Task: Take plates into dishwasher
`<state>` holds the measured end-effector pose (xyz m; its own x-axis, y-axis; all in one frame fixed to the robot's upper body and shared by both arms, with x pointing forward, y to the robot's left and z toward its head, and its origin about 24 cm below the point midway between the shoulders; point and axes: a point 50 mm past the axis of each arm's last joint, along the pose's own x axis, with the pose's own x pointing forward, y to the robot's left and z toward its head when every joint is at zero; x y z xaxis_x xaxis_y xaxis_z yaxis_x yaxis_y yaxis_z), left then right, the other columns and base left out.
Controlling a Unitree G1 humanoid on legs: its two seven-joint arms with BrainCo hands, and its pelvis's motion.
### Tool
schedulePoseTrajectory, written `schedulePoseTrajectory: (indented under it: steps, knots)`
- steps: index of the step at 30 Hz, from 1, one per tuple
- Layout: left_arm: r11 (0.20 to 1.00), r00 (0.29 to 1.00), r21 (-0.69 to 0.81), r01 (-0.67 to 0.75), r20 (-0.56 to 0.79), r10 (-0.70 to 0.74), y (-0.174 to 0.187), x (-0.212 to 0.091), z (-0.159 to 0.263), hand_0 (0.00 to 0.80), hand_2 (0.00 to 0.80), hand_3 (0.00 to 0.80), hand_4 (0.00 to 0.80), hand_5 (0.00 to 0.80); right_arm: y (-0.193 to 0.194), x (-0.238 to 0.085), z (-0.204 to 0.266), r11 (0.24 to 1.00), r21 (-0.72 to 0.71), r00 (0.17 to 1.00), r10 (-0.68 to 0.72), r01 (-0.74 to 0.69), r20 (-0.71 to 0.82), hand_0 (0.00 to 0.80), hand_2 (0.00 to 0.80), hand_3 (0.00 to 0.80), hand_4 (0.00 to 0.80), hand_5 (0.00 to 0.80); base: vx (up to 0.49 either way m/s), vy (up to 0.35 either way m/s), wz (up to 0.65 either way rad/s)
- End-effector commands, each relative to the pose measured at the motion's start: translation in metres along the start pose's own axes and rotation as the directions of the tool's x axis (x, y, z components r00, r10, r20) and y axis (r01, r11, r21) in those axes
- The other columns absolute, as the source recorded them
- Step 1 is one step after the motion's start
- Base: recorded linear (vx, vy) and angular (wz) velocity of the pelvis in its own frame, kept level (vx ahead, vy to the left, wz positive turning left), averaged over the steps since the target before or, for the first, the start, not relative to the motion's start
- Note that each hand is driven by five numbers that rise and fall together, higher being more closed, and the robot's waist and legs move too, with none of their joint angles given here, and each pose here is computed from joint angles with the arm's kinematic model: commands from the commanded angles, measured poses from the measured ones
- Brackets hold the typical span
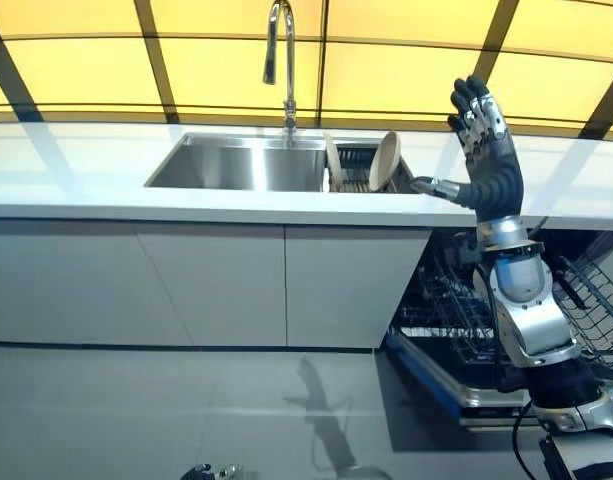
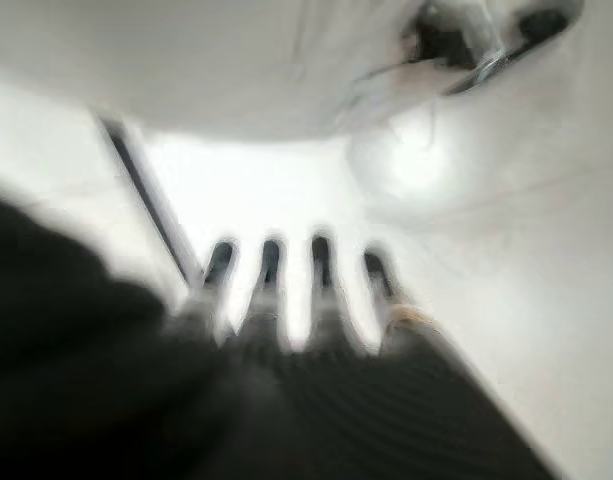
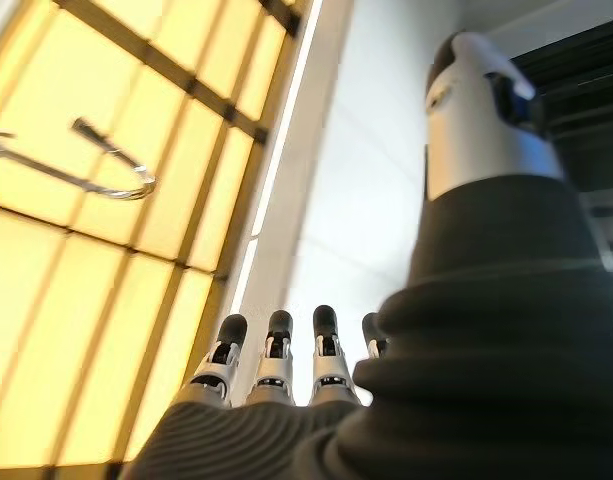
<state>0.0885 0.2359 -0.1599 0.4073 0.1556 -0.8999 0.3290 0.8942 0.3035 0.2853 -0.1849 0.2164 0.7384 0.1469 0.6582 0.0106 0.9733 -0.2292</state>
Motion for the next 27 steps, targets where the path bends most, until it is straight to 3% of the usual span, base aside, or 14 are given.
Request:
schedulePoseTrajectory:
  steps: [1, 5, 16, 21, 27]
  knots:
    - [0.999, 0.998, 0.032, 0.001, 0.057, -0.003, 0.002, 0.004, 0.022, 0.000, 0.000, 0.000, 0.000, 0.000, -0.003, 0.022, 0.029, 0.998, -0.012, 0.984, -0.054, 0.057, 0.170, 0.000, 0.000, 0.000, 0.000, 0.000, 0.492, 0.048, -0.33]
    - [1.000, 1.000, 0.011, 0.008, 0.019, -0.008, 0.001, 0.004, 0.017, 0.000, 0.000, 0.000, 0.000, 0.000, 0.003, 0.037, 0.031, 0.999, -0.004, 0.985, -0.051, 0.052, 0.162, 0.000, 0.000, 0.000, 0.000, 0.000, 0.561, 0.098, -0.17]
    - [0.997, 0.998, -0.080, -0.015, -0.059, 0.010, -0.001, 0.000, -0.005, 0.000, 0.000, 0.000, 0.000, 0.000, -0.010, 0.030, 0.030, 0.999, -0.002, 0.988, -0.044, 0.045, 0.146, 0.000, 0.000, 0.000, 0.000, 0.000, 0.429, 0.138, -0.52]
    - [0.999, 0.999, -0.041, -0.014, -0.049, 0.012, 0.006, 0.000, -0.003, 0.000, 0.000, 0.000, 0.000, 0.000, -0.021, 0.010, 0.025, 0.996, 0.004, 0.990, -0.090, 0.091, 0.111, 0.000, 0.000, 0.000, 0.000, 0.000, 0.431, 0.266, -0.02]
    - [0.999, 0.999, -0.022, -0.035, 0.033, 0.036, 0.022, 0.004, 0.025, 0.000, 0.000, 0.000, 0.000, 0.000, -0.025, 0.016, 0.025, 0.992, -0.020, 0.982, -0.124, 0.128, 0.142, 0.000, 0.000, 0.000, 0.000, 0.000, 0.257, 0.017, 0.08]
